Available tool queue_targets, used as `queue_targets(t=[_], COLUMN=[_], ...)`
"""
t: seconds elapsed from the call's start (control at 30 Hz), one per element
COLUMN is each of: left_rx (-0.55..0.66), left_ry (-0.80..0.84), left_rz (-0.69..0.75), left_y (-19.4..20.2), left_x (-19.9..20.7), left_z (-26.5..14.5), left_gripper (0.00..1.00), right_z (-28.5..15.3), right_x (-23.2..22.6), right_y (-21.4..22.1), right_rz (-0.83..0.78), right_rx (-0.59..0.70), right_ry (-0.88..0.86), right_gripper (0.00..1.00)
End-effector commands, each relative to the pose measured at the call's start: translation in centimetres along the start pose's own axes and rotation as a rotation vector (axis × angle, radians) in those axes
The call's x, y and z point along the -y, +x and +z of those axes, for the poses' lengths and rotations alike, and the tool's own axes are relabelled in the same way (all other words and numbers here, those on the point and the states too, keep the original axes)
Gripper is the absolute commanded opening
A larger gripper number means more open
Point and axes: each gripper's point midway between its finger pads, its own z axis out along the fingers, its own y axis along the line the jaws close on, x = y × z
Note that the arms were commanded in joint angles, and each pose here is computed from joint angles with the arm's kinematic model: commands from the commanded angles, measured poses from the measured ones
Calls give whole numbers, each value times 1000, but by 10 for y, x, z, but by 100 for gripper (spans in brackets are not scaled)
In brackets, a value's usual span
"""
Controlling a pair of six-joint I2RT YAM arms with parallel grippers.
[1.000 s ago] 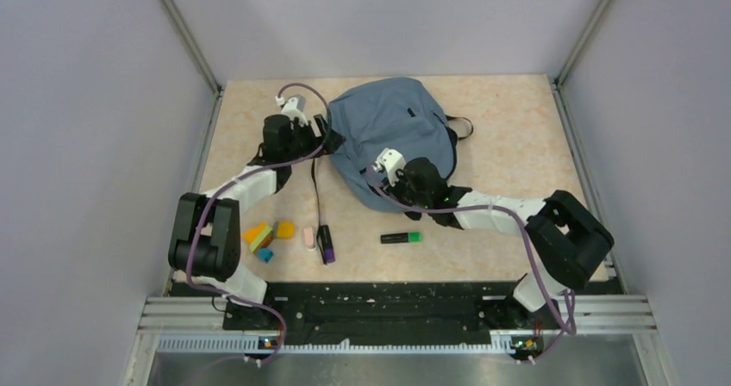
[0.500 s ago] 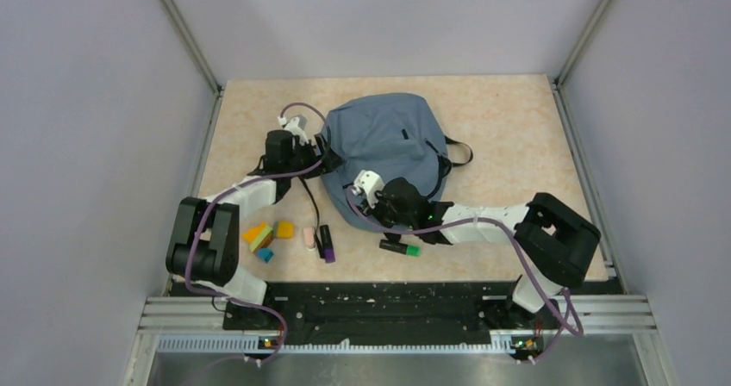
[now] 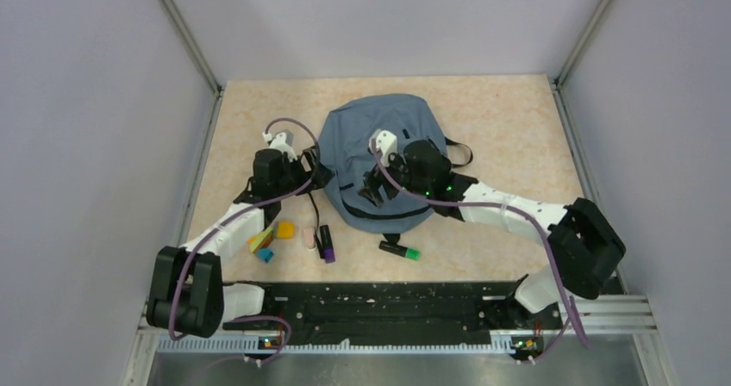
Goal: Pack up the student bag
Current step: Zip the student bag at the center of the board.
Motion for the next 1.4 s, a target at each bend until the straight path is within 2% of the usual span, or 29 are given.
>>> queue_targets(t=[0.0, 0.2, 0.4, 0.53, 0.57, 0.67, 0.73, 0.93, 1.1, 1.2, 1.37], left_rx=[-1, -67, -98, -135, -152, -173, -175, -155, -149, -147, -154], left_ry=[44, 62, 114, 90, 81, 66, 63, 70, 68, 91, 113], left_rz=[-66, -132, -167, -160, -155, -136, -121, -47, -9, 2, 24], left_y=[10, 37, 58, 69, 74, 83, 86, 89, 90, 89, 90], left_x=[9, 13, 23, 19, 17, 12, 9, 5, 2, 6, 8], left_z=[-9, -5, 1, 7, 8, 6, 3, -5, -6, -6, -6], left_gripper=[82, 83, 85, 84, 78, 47, 32, 16, 3, 0, 0], right_z=[15, 60, 87, 98, 100, 104, 105, 112, 119, 121, 127], right_x=[19, 54, 58, 57, 58, 55, 50, 31, 17, 12, 11], right_y=[-32, -10, 9, 23, 25, 28, 30, 37, 52, 57, 58], right_rz=[5, -7, -47, -74, -84, -141, -187, -273, -325, -361, -396], right_rx=[72, 1, -36, -65, -62, -37, -24, -1, -30, -22, -4], right_ry=[-32, 12, -23, -51, -52, -67, -90, -201, -268, -281, -288], right_gripper=[74, 73, 71, 68, 67, 67, 66, 64, 62, 62, 61])
